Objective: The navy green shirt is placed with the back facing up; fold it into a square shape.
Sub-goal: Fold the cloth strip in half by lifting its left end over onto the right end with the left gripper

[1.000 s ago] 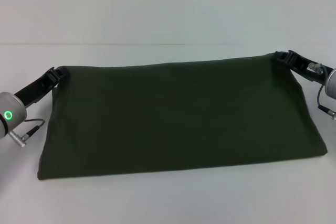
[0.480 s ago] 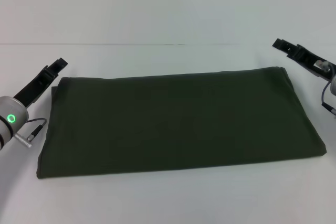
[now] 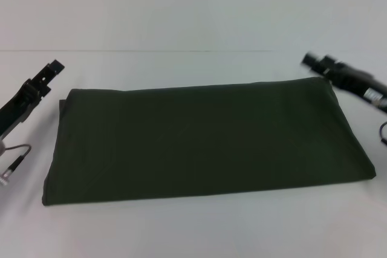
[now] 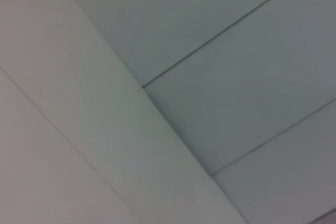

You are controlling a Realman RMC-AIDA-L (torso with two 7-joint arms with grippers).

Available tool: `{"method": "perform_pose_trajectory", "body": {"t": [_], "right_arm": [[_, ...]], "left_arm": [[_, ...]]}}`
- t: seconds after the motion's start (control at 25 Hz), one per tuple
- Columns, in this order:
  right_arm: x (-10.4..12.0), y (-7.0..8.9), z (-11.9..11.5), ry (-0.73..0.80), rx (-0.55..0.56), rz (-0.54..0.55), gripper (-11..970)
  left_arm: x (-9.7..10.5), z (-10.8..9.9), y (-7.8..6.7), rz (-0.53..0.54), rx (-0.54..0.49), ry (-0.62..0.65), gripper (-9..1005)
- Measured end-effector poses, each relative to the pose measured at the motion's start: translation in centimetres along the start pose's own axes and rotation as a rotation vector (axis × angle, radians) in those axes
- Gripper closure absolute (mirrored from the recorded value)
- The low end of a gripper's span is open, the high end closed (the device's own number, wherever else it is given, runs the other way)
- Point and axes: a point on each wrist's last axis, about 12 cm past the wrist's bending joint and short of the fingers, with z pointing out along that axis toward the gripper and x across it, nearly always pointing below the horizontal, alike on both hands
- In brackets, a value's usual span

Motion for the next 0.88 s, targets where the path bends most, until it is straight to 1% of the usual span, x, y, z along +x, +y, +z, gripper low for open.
{"method": "perform_pose_trajectory", "body": {"t": [0.12,0.24,0.32,0.44,0.52,0.6,0.72,0.84,0.88], "right_arm": [[1.2,1.5,0.1,0.089,-0.118,-0.180,234],[2.6,2.8,0.5,0.137,-0.196,-0.337,236],[3.3,3.4,0.8,0.153,-0.230,-0.413,233],[4.0,4.2,1.2,0.178,-0.284,-0.491,228],[4.4,4.6,1.5,0.199,-0.314,-0.536,185],[4.8,4.9,1.7,0.226,-0.341,-0.576,142],[5.2,5.1,1.8,0.250,-0.359,-0.598,85],[5.5,5.2,1.7,0.265,-0.372,-0.618,45],[5.7,5.2,1.7,0.273,-0.378,-0.628,31]], "left_arm": [[-0.4,-0.9,0.3,-0.044,0.018,0.082,223],[-1.0,-2.1,0.4,-0.107,0.038,0.177,140],[-1.5,-2.9,0.0,-0.126,0.077,0.249,137],[-1.9,-3.5,-0.7,-0.144,0.099,0.363,133],[-2.2,-3.6,-0.9,-0.146,0.085,0.430,132],[-2.5,-3.6,-1.1,-0.142,0.077,0.463,132],[-3.0,-3.7,-1.1,-0.125,0.068,0.489,132],[-4.0,-4.0,-0.9,-0.111,0.021,0.513,132],[-4.0,-4.0,-0.9,-0.111,0.021,0.513,132]]}}
